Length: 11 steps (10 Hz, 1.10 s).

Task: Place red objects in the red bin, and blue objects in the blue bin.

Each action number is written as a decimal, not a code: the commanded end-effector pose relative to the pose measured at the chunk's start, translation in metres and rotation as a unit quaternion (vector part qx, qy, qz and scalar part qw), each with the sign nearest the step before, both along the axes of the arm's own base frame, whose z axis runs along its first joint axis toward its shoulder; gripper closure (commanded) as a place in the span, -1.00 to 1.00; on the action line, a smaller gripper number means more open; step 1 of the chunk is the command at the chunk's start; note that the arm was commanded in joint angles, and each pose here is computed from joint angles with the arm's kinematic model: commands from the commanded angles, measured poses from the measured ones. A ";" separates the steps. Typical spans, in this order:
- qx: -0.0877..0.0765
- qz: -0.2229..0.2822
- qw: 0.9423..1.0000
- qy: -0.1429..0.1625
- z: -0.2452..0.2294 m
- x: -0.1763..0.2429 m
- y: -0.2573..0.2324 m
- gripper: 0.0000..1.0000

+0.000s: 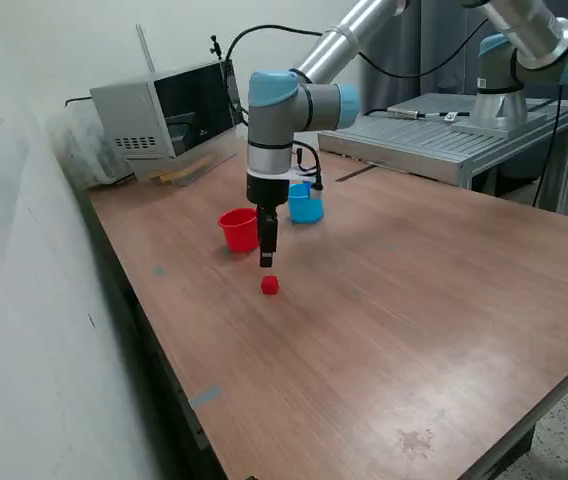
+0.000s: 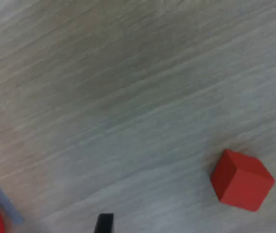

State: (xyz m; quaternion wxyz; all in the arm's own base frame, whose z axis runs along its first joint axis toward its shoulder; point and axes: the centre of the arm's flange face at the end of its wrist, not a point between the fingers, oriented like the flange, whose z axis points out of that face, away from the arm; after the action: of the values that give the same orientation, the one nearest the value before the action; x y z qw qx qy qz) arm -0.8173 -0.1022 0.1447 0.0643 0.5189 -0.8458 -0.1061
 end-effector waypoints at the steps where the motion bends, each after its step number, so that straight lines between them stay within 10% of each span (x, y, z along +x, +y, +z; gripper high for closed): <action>1: -0.003 -0.008 1.000 -0.001 -0.014 -0.003 -0.005 -1.00; 11: -0.007 0.015 1.000 0.007 -0.012 -0.001 -0.032 -1.00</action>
State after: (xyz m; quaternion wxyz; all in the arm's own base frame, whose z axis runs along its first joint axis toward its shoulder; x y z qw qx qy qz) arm -0.8182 -0.1319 0.1325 0.0741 0.5283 -0.8396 -0.1022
